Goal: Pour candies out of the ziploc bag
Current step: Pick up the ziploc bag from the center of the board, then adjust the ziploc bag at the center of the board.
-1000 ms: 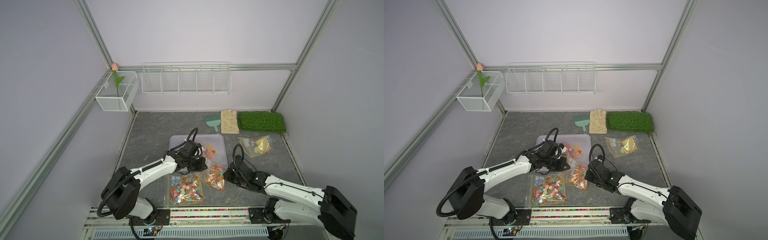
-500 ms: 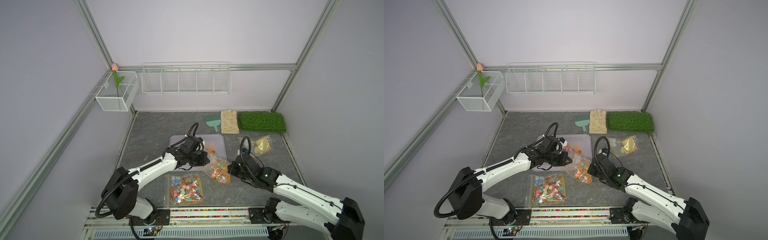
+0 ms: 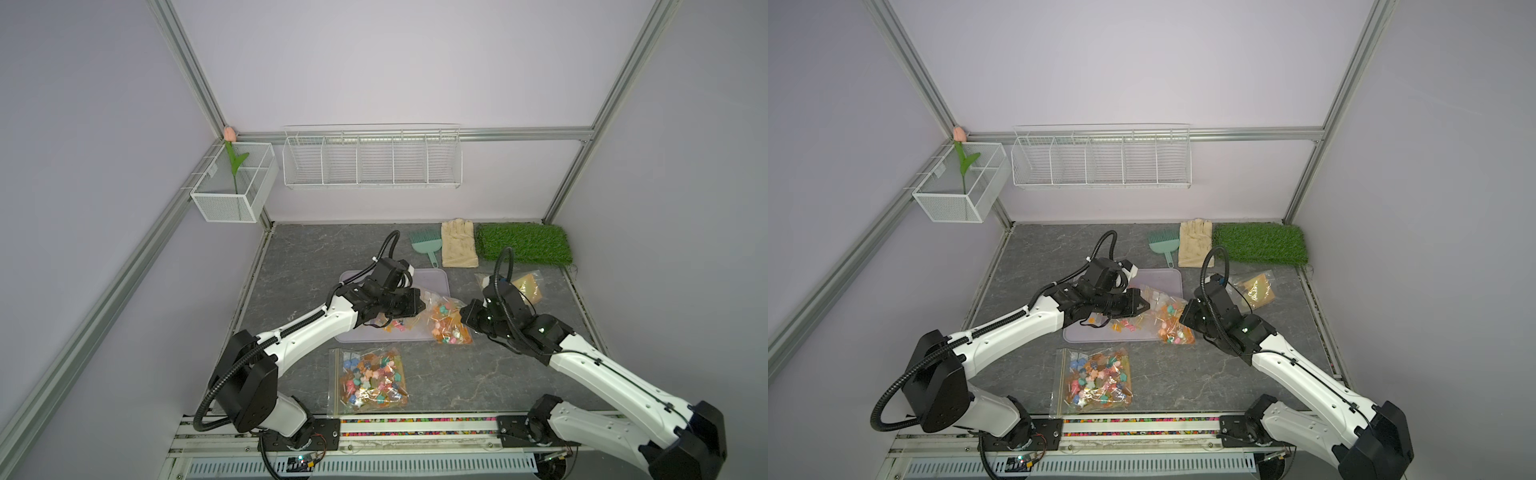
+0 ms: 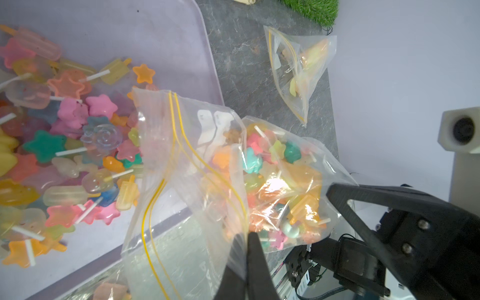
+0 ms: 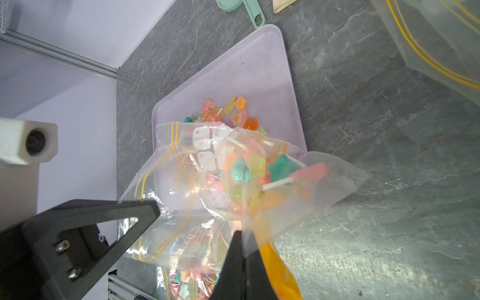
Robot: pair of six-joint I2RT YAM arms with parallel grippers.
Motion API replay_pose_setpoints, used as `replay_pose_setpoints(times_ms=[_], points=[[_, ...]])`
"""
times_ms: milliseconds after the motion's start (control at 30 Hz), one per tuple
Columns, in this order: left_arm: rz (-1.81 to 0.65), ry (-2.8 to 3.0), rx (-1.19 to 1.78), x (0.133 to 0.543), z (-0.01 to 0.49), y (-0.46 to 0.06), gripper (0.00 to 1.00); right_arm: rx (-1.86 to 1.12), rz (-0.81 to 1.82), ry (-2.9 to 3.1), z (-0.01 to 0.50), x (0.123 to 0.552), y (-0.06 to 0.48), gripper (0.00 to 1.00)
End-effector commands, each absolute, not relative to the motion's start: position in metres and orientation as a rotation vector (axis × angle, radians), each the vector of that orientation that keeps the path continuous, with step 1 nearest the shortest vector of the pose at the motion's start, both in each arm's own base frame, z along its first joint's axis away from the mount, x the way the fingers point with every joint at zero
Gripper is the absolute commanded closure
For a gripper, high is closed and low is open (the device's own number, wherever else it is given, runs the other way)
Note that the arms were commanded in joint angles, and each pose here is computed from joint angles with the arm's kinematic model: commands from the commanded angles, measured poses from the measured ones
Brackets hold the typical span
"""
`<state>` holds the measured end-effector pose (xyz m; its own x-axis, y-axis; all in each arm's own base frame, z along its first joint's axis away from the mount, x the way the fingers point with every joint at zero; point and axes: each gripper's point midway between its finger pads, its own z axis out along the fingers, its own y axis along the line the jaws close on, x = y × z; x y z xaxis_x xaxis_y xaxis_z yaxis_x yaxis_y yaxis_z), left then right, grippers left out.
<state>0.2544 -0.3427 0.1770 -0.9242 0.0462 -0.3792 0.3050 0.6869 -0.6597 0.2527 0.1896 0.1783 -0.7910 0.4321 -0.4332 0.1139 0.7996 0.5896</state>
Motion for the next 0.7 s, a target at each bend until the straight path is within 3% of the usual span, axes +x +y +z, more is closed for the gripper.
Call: replay_pose_setpoints(times_ms=[0, 667], points=[[-1.14, 2.529, 0.281, 0.262, 0.19, -0.356, 1.0, 0.392, 0.732, 2.418, 0.186, 0.254, 0.182, 0.94], [-1.214, 2.629, 0.464, 0.242, 0.146, -0.436, 1.0, 0.739, 0.608, 2.523, 0.072, 0.219, 0.106, 0.94]])
